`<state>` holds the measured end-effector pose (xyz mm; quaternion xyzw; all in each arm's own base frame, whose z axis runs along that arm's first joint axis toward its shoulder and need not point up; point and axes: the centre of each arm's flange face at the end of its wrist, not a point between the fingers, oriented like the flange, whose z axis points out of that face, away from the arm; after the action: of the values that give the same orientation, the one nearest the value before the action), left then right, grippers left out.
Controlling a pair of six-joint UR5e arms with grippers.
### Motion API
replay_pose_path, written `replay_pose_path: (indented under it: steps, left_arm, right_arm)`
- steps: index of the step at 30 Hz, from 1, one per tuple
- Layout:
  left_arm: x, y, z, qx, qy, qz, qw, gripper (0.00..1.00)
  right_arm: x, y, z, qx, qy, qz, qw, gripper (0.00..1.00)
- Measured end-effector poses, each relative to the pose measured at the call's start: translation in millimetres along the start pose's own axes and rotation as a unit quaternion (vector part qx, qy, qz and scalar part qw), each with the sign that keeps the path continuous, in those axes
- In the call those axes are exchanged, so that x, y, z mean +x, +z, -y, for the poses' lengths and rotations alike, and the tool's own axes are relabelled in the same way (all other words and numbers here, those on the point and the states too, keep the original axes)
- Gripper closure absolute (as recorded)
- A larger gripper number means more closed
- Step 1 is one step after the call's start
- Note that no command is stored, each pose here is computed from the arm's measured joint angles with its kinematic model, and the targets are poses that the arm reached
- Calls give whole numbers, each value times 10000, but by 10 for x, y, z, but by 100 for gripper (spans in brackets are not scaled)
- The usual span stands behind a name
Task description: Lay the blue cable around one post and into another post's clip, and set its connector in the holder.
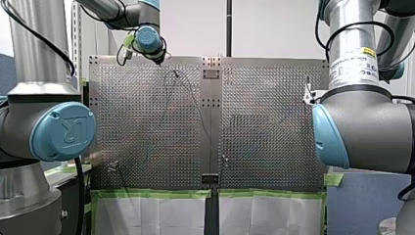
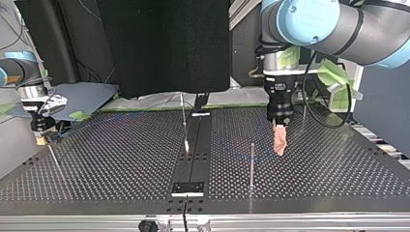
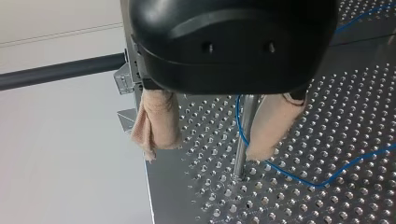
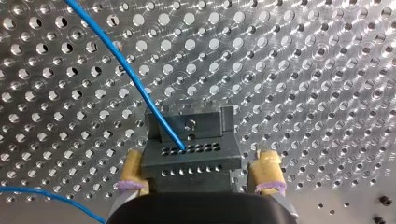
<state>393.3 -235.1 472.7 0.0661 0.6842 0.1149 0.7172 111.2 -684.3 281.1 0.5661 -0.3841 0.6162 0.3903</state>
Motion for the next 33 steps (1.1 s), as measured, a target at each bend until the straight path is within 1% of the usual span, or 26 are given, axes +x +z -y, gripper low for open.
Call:
replay_pose_path:
  steps: [23,28,31,33]
  left_arm:
    - [1,1,-3,-11,-57,-3,10000,0]
    - [74,-4,-6,-55,-191,-37,9998,0]
    - [187,-10,7,-65,-295,-46,9995,0]
    - [271,-17,28,-32,-375,-37,9993,0]
  right_arm:
    - [1,0,-1,2,0,-4,10000,0]
    - [0,-2,-2,2,0,5,10000,0]
    - [-1,-3,-1,4,-3,11,10000,0]
    - [-1,-4,-3,2,-6,12,10000,0]
